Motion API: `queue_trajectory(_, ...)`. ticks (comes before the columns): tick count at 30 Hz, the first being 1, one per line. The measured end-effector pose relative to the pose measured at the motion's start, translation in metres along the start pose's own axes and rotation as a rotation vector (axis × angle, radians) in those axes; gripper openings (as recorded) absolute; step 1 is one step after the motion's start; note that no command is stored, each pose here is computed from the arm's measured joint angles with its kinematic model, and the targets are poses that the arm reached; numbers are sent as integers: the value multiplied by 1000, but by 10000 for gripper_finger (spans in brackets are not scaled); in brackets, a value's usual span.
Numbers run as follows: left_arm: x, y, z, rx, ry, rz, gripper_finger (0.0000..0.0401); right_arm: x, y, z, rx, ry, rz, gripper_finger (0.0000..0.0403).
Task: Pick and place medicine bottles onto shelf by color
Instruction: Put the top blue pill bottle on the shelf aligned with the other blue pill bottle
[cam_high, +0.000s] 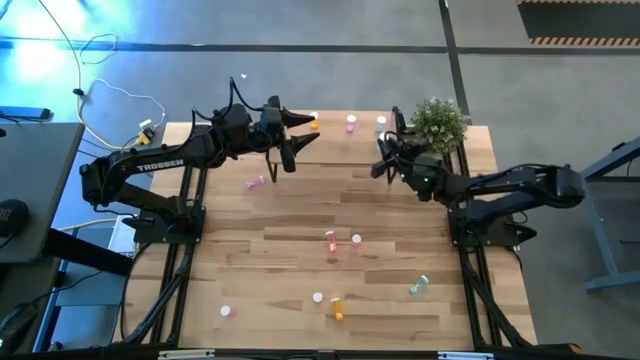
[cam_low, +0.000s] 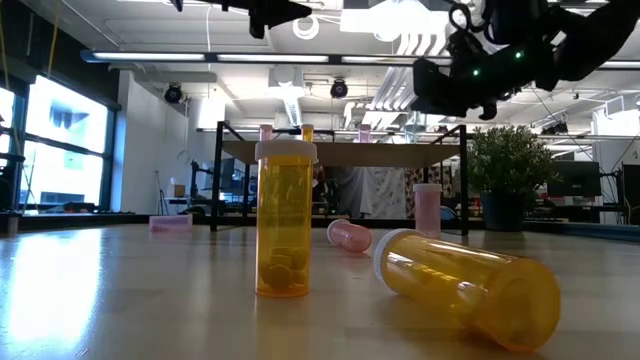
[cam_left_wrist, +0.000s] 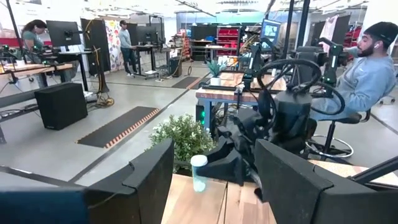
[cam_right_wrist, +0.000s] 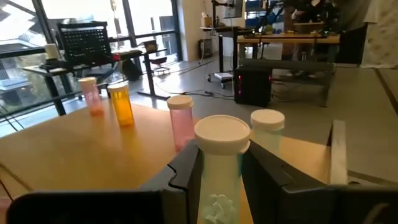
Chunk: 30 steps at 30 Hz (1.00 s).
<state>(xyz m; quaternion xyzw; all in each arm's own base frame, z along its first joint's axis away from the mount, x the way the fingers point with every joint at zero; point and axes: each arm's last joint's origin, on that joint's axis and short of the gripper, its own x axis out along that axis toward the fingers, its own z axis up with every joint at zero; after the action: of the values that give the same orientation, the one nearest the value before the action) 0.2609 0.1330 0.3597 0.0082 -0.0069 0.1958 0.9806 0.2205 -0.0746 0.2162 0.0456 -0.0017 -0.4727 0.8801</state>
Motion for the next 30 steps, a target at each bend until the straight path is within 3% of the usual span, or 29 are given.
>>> queue_trajectory(30,0,0,0,4,0,0,215,22,-17,-11,-61,79,39,83)
